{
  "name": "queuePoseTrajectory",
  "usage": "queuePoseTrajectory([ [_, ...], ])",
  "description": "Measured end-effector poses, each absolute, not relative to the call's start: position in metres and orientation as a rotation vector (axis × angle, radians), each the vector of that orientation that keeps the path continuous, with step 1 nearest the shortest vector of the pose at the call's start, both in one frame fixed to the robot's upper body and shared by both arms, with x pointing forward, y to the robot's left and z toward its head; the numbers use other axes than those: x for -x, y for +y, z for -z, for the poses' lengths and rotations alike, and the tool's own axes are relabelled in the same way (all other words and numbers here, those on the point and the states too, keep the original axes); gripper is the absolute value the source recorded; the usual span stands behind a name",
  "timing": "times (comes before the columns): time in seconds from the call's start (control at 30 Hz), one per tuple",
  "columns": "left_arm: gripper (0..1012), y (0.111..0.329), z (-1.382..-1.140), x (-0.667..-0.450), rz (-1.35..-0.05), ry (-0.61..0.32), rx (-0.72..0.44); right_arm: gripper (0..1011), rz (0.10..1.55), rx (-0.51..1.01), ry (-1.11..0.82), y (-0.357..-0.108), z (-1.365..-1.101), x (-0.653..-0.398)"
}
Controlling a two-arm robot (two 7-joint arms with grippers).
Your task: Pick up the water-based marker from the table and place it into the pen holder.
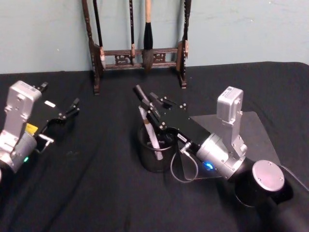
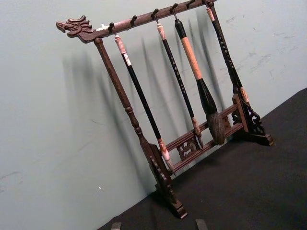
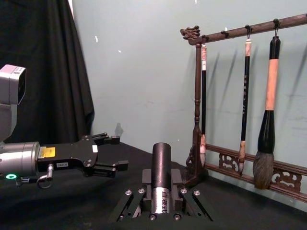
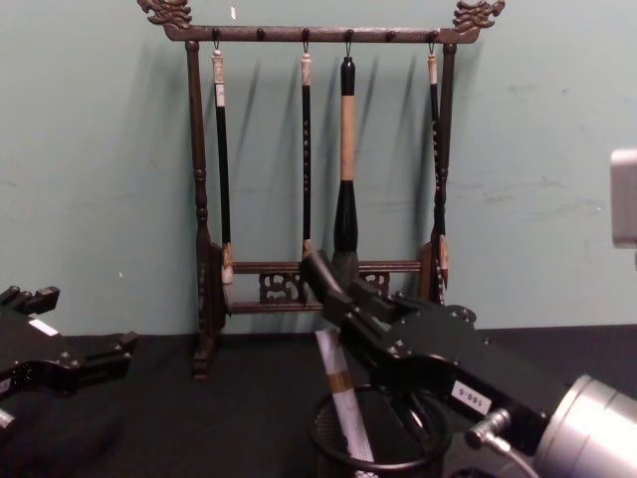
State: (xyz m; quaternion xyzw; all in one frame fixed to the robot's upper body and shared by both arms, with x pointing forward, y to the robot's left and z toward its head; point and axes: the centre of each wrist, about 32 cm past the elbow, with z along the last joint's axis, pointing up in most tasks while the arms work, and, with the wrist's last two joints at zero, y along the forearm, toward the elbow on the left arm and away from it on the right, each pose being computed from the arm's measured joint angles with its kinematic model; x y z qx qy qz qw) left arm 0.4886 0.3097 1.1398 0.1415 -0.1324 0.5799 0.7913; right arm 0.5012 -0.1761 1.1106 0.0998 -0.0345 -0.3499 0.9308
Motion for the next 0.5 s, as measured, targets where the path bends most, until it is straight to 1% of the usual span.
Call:
queuePoseTrajectory([
  [0.5, 1001, 0.3097, -1.1398, -0.4886, -1.248, -0.285, -0.304, 238, 0.716, -0.184, -0.072, -0.1744, -1.1091, -0.5004],
])
